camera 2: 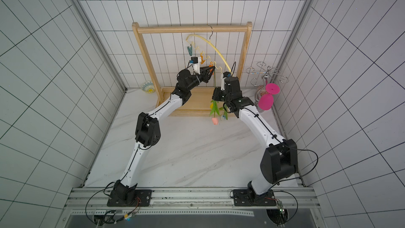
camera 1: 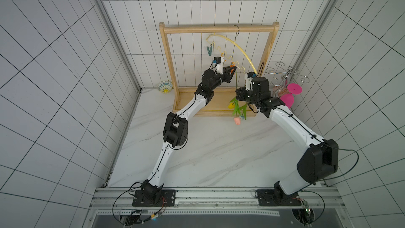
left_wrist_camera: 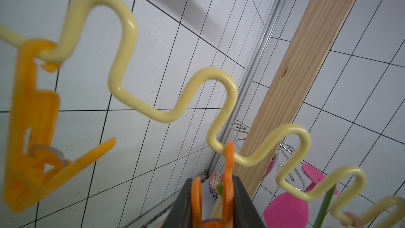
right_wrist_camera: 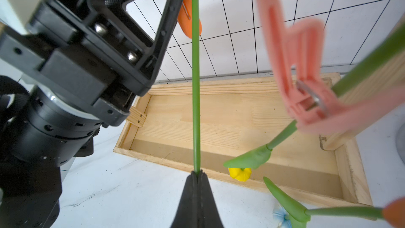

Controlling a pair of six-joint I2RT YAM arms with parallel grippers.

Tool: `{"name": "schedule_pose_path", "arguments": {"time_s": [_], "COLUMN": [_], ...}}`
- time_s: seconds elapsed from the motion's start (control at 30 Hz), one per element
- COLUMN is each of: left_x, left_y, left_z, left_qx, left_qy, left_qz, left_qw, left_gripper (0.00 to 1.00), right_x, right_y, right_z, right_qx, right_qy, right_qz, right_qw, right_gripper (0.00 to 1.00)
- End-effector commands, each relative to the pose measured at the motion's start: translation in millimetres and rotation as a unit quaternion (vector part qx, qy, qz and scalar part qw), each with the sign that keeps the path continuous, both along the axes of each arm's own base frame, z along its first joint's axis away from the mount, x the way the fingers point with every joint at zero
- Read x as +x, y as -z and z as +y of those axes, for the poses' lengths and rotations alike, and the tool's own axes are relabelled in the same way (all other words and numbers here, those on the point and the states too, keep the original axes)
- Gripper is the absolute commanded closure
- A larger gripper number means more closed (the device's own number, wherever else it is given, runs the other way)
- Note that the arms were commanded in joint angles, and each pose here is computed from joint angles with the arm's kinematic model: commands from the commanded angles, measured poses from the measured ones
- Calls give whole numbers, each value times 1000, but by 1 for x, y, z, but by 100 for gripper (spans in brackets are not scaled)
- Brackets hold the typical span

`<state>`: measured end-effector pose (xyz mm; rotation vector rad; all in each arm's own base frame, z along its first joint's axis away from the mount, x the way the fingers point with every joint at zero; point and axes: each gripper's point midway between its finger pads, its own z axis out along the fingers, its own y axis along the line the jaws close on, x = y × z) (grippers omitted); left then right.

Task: Dry the flowers on a clothes hanger
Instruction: Open the clamp at the hanger, then clamp the flower onto the hanger.

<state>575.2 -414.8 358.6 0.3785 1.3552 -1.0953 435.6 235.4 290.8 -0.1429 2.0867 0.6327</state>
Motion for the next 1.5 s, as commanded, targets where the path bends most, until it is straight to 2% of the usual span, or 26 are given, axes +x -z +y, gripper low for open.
{"name": "schedule_pose_path", "arguments": {"time_s": [0.0,0.27,0.63,0.83,1.0,1.23,1.33,1.47], "left_x": [-1,-9,-25,-28,-28,-26,-26,-26], "left_y": [-6,-13,-17,-18,-20,-22,-22,-22], "left_z": [-2,0,-4,-2,-1,-1,-3,-4], "left_qx": [-2,-10,-9,-10,-10,-12,-13,-14], "left_qy": [-3,-5,2,1,-1,-3,-2,3], "left_qz": [-9,-6,-12,-16,-18,-19,-18,-17], "left_qw": [1000,1000,1000,1000,1000,1000,1000,1000], "left_gripper": [75,77,77,77,77,77,77,77], "right_x": [6,13,11,12,22,29,28,25], "right_y": [-10,3,-15,-15,5,20,19,6], "right_z": [1,0,21,21,-2,-21,-20,0], "right_qx": [-4,13,161,168,143,153,156,191], "right_qy": [3,13,-51,-52,7,47,43,-11], "right_qz": [-15,3,30,31,46,66,66,66], "right_qw": [1000,1000,985,984,989,985,985,979], "right_gripper": [100,100,100,100,100,100,100,100]}}
